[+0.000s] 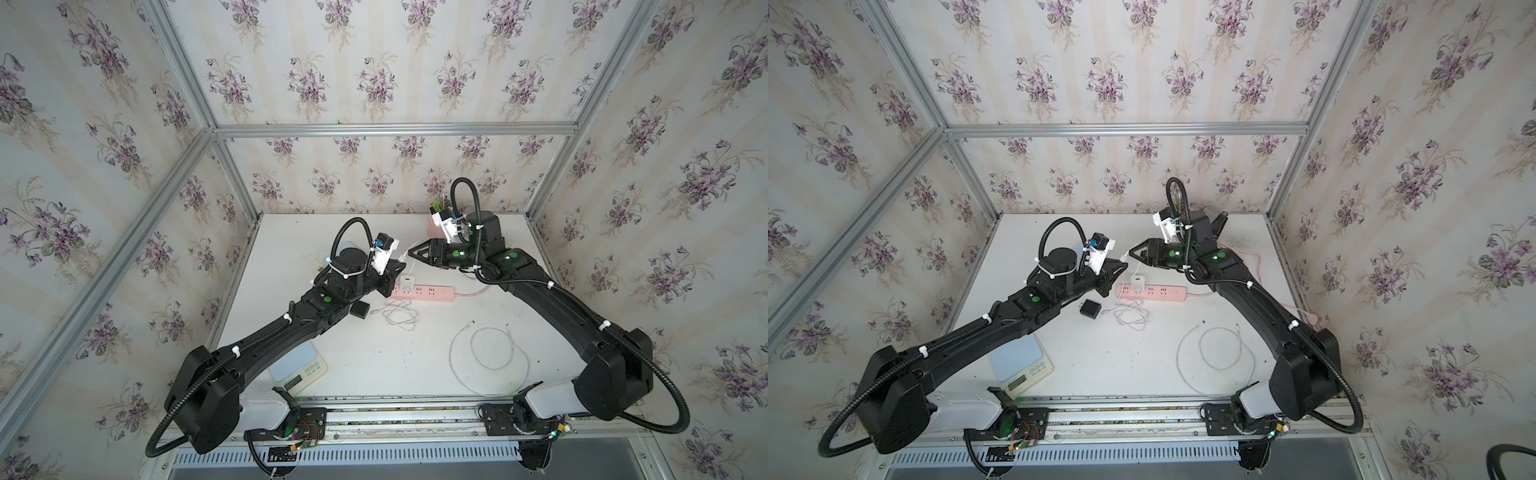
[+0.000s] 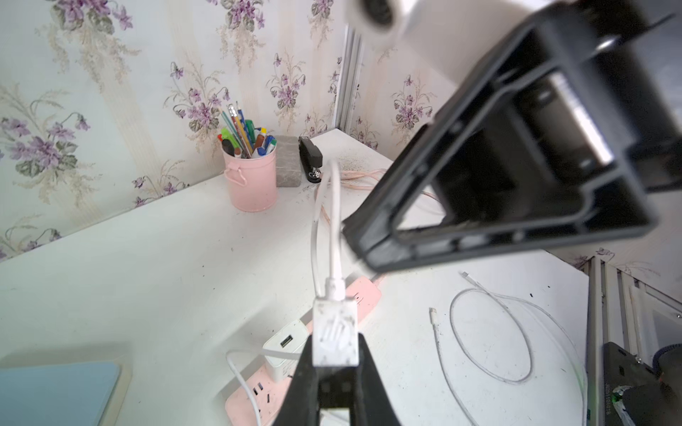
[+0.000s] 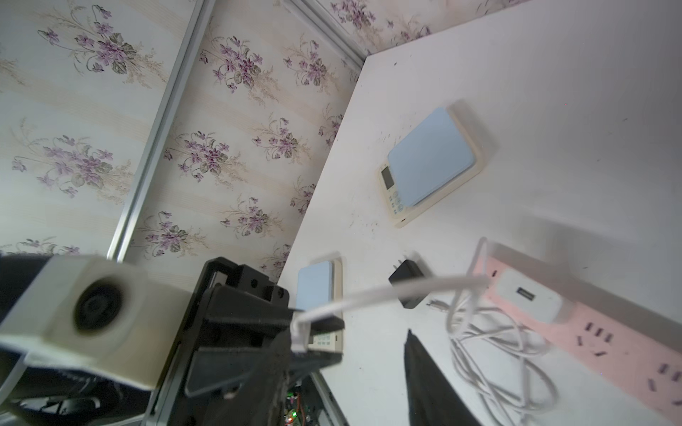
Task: Charge the electronic scale
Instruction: Insert the charging cable into the plug.
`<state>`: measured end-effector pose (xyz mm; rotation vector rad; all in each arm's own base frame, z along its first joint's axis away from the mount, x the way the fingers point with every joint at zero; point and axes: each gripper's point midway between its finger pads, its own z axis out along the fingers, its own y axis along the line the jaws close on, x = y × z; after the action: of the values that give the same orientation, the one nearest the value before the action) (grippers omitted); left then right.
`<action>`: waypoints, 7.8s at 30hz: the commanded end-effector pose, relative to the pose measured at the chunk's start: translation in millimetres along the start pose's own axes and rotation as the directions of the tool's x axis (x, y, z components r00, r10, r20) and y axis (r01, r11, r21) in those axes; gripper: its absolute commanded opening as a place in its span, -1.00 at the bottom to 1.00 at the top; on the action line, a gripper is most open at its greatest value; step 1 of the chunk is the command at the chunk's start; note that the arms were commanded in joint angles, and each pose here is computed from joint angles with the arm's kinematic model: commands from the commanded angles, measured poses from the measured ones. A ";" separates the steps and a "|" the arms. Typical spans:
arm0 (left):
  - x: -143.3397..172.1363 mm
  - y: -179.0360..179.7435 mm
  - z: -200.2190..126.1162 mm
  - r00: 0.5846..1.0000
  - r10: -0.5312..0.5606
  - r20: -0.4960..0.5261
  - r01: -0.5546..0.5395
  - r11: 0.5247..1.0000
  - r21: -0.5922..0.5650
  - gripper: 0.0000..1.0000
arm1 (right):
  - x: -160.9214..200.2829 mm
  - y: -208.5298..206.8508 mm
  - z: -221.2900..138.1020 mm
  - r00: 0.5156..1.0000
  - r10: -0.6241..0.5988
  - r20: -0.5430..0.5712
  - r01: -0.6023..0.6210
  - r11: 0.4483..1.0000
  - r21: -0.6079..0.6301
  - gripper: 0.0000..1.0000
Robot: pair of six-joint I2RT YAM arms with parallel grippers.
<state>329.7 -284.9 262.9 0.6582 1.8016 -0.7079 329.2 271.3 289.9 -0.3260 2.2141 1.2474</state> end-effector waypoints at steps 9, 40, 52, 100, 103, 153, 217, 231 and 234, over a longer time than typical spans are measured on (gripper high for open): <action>4.1 -27.3 -30.7 0.967 -0.195 -0.165 0.238 0.922 0.305 -1.00 | -15.9 27.9 -65.7 0.622 -0.766 0.161 0.726 0.641 0.248 0.08; 14.7 -55.3 -41.1 0.931 -0.194 -0.309 0.327 0.819 0.471 -1.00 | 35.3 24.8 21.8 -0.106 -0.988 -0.109 0.990 -0.114 0.078 -0.78; -4.8 -14.7 -72.4 0.998 0.064 -0.009 -0.061 0.983 0.172 0.14 | 77.7 4.6 7.6 0.190 -0.953 -0.234 0.976 0.209 -0.062 -1.00; 4.6 -70.2 -51.1 0.990 0.133 0.052 -0.142 0.872 0.468 -1.00 | 64.9 66.6 -51.6 0.609 -0.737 0.295 0.791 0.534 -0.300 0.12; -4.9 -72.4 -51.9 0.992 0.086 0.091 -0.120 0.864 0.489 -1.00 | 68.9 73.1 -52.7 0.642 -0.703 0.306 0.759 0.526 -0.385 0.04; 57.6 58.4 -12.3 0.975 -0.136 -0.174 0.133 0.991 -0.026 0.08 | 53.6 -57.3 72.4 0.434 -0.660 -0.613 0.811 0.583 -0.053 -1.00; 192.0 109.8 61.4 0.763 -0.511 -0.396 0.457 0.860 -0.228 0.23 | 85.1 -127.9 102.1 0.155 -0.670 -0.726 0.857 0.457 -0.238 -1.00; 193.8 109.8 61.8 0.757 -0.516 -0.401 0.467 0.856 -0.220 0.24 | 114.0 -136.2 107.1 0.175 -0.677 -0.715 0.786 0.534 -0.313 -1.00; 194.0 108.7 60.0 0.760 -0.511 -0.403 0.462 0.860 -0.219 0.23 | 124.8 -145.8 106.8 0.191 -0.663 -0.723 0.759 0.567 -0.320 -1.00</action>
<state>384.7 -233.5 40.7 0.2734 2.4965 -0.8270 364.0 295.8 99.0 -1.9135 2.1028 0.2326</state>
